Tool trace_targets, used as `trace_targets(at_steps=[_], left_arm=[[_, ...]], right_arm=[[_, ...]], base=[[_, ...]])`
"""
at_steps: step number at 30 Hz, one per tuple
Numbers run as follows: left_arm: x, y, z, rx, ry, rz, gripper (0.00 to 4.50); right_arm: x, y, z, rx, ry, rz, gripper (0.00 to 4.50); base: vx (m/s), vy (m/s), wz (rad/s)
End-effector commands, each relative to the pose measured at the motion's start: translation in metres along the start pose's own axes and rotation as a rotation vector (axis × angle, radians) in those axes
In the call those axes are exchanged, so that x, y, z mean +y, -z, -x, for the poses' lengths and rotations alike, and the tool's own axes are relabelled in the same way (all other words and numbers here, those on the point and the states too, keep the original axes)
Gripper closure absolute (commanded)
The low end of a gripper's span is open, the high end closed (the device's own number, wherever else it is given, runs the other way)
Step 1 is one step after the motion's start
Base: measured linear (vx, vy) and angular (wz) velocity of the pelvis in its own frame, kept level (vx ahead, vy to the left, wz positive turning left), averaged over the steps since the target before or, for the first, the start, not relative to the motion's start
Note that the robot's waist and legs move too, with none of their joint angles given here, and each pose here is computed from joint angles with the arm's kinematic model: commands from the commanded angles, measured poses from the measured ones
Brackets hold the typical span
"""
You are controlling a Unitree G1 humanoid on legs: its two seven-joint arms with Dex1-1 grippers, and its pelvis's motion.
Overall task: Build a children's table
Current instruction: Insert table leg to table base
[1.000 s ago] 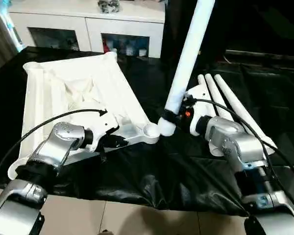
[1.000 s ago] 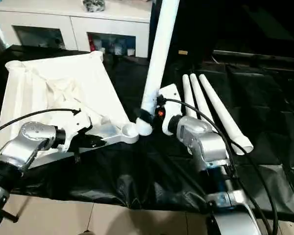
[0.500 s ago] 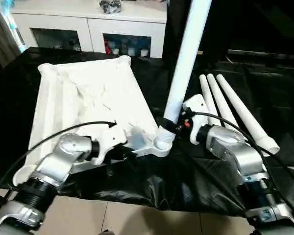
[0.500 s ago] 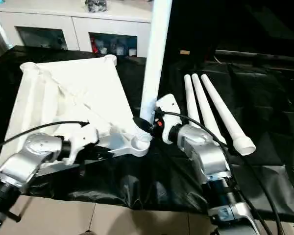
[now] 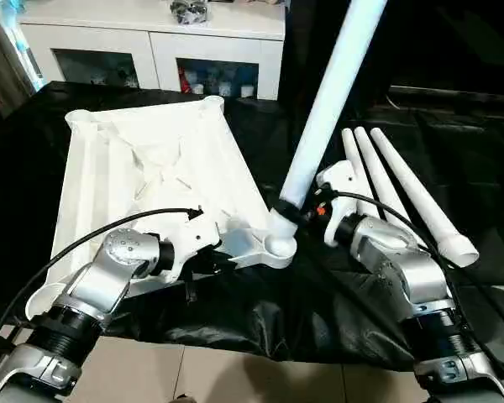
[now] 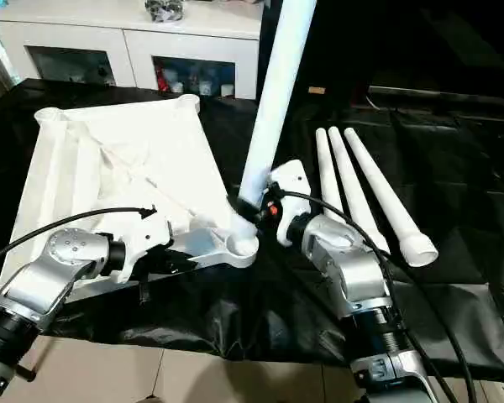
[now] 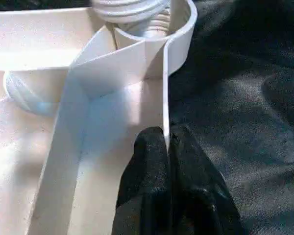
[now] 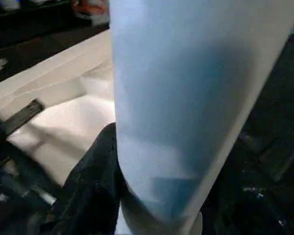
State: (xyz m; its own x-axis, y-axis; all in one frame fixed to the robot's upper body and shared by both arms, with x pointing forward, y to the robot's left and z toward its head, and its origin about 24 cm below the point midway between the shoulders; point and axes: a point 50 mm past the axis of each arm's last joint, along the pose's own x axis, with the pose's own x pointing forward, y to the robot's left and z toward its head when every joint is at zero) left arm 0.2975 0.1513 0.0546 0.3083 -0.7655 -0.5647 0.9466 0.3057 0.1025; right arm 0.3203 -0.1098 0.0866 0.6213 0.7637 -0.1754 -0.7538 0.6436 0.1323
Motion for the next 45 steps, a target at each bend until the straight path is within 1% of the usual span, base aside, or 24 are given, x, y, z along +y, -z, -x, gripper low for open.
trace_targets(at_steps=[1, 5, 11, 15, 20, 21, 23, 26, 28, 31, 33, 34, 35, 38, 41, 43, 44, 45], left_arm=[[-0.001, -0.006, -0.002, -0.054, -0.005, 0.009, 4.5], [0.0, -0.009, -0.002, -0.071, -0.009, 0.016, 4.5], [0.001, -0.016, -0.005, -0.136, -0.022, 0.033, 4.5], [0.001, -0.017, -0.005, -0.156, -0.027, 0.045, 4.5], [0.001, -0.017, -0.004, -0.161, -0.026, 0.044, 4.5], [0.0, -0.018, -0.004, -0.174, -0.021, 0.046, 4.5], [0.0, -0.017, -0.003, -0.179, -0.02, 0.054, 4.5], [-0.001, -0.016, -0.003, -0.168, -0.02, 0.055, 4.5], [-0.003, -0.01, -0.004, -0.119, -0.025, 0.041, 4.5], [-0.003, -0.008, -0.004, -0.101, -0.035, 0.035, 4.5], [0.0, -0.008, -0.003, -0.099, -0.065, 0.049, 4.5], [0.0, -0.008, -0.003, -0.099, -0.065, 0.049, 4.5], [0.002, -0.008, -0.002, -0.1, -0.086, 0.05, 4.5], [0.004, -0.008, -0.002, -0.098, -0.1, 0.043, 4.5], [0.007, -0.009, -0.003, -0.098, -0.116, 0.043, 4.5], [0.008, -0.009, -0.003, -0.097, -0.117, 0.043, 4.5], [0.008, -0.009, -0.003, -0.097, -0.117, 0.043, 4.5], [0.008, -0.009, -0.003, -0.095, -0.117, 0.042, 4.5]], right_arm=[[0.003, 0.005, -0.001, 0.056, -0.033, -0.014, 2.62], [0.005, 0.007, 0.002, 0.082, -0.074, -0.01, 2.62], [0.001, 0.008, 0.006, 0.113, -0.069, -0.03, 2.63], [-0.001, 0.012, 0.004, 0.131, -0.069, -0.047, 2.63], [-0.002, 0.016, 0.003, 0.13, -0.062, -0.066, 2.63], [-0.003, 0.018, 0.002, 0.13, -0.058, -0.078, 2.63], [-0.005, 0.023, 0.002, 0.123, -0.045, -0.103, 2.63], [-0.006, 0.024, 0.002, 0.115, -0.036, -0.111, 2.63], [-0.011, 0.03, 0.008, 0.087, 0.003, -0.141, 2.63], [-0.013, 0.034, 0.011, 0.071, 0.02, -0.161, 2.63], [-0.015, 0.041, 0.015, 0.043, 0.048, -0.201, 2.63], [-0.015, 0.041, 0.015, 0.043, 0.048, -0.201, 2.63], [-0.014, 0.047, 0.018, 0.017, 0.057, -0.223, 2.63], [-0.015, 0.052, 0.021, -0.006, 0.073, -0.238, 2.63], [-0.014, 0.058, 0.027, -0.018, 0.104, -0.174, 2.63], [-0.01, 0.056, 0.028, -0.012, 0.084, -0.117, 2.63], [-0.01, 0.056, 0.028, -0.012, 0.084, -0.117, 2.63], [-0.007, 0.055, 0.028, 0.007, 0.066, -0.074, 2.63]], base=[[0.0, 0.0, 0.0], [0.0, 0.0, 0.0], [0.0, 0.0, 0.0], [0.0, 0.0, 0.0], [0.0, 0.0, 0.0], [0.0, 0.0, 0.0], [0.0, 0.0, 0.0], [0.0, 0.0, 0.0], [0.0, 0.0, 0.0], [0.0, 0.0, 0.0], [0.0, 0.0, 0.0], [0.0, 0.0, 0.0], [0.0, 0.0, 0.0], [0.0, 0.0, 0.0], [0.0, 0.0, 0.0], [0.0, 0.0, 0.0], [0.0, 0.0, 0.0], [0.0, 0.0, 0.0]])
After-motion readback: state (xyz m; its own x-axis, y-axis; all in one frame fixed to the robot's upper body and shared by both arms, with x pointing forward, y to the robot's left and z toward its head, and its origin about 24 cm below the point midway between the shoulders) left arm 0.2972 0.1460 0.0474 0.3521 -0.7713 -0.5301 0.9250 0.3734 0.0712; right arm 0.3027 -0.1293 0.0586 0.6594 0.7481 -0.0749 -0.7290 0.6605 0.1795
